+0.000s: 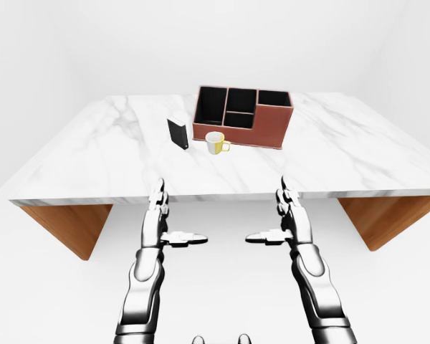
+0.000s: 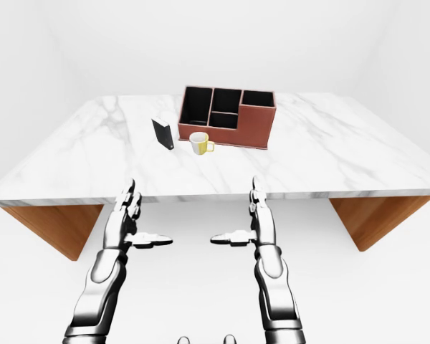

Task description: Pick up the book and place it in the caddy.

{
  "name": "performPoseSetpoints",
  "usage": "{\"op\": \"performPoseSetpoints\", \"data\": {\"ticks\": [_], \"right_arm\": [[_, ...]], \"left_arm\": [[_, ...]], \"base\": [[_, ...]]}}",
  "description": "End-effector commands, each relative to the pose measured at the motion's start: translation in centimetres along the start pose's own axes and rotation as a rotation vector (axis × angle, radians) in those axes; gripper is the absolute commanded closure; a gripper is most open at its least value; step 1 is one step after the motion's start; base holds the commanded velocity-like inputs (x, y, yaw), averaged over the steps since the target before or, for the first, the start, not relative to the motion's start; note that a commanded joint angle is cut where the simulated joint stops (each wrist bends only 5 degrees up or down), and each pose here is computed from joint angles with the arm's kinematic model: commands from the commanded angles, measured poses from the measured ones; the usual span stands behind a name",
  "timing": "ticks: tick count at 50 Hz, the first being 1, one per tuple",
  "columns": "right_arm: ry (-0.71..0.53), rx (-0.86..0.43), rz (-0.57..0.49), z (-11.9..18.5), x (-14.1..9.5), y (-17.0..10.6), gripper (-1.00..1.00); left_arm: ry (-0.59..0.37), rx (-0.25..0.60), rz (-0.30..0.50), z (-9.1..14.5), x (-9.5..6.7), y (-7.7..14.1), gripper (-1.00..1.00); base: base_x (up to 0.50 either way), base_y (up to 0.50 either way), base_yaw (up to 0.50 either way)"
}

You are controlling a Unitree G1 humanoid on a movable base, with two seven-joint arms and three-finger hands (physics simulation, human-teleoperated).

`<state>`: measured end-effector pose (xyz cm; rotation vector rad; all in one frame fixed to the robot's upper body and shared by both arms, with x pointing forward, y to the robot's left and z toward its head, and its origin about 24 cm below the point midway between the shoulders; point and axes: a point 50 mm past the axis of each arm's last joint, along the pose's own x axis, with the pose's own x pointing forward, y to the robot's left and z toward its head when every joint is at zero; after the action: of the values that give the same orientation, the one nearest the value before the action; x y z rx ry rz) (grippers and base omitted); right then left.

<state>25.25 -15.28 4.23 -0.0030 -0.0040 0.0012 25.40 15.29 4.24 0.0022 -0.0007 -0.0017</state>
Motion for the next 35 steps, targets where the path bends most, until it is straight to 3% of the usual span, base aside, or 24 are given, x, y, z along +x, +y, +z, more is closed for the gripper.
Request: {"op": "performPoseSetpoints", "data": {"ticks": [1,16,22,25,28,29,35], "right_arm": [[-0.011,-0.015,0.002,0.3,-0.5,-0.8,-1.0],[-0.023,-0.077,0.039,0.8,-0.6,-0.5,-1.0],[-0.012,-0.12,0.065,1.4,0.3,-0.8,-1.0],[-0.034,-0.084,0.079,2.3,0.9,-1.1,-1.0],[-0.058,-0.12,0.087,2.9,1.1,-1.1,-1.0],[-0.051,-0.193,0.091,2.9,1.3,-0.9,-1.0],[-0.057,-0.251,0.11,3.2,1.9,-0.5,-1.0]], "left_arm": [[-0.012,0.017,-0.011,0.7,0.0,0.5,-1.0],[-0.007,0.011,-0.055,1.3,-0.2,0.2,-1.0],[-0.066,0.044,-0.101,2.7,-0.3,0.6,-1.0],[-0.09,0.049,-0.097,3.3,-0.2,1.0,-1.0],[-0.109,0.054,-0.094,3.8,-0.1,1.2,-1.0],[-0.127,0.058,-0.093,4.3,0.0,1.2,-1.0],[-0.137,0.069,-0.082,4.5,0.1,1.5,-1.0]], "base": [[0.0,0.0,0.0],[0.0,0.0,0.0],[0.0,0.0,0.0],[0.0,0.0,0.0],[0.0,0.0,0.0],[0.0,0.0,0.0],[0.0,0.0,0.0]]}}
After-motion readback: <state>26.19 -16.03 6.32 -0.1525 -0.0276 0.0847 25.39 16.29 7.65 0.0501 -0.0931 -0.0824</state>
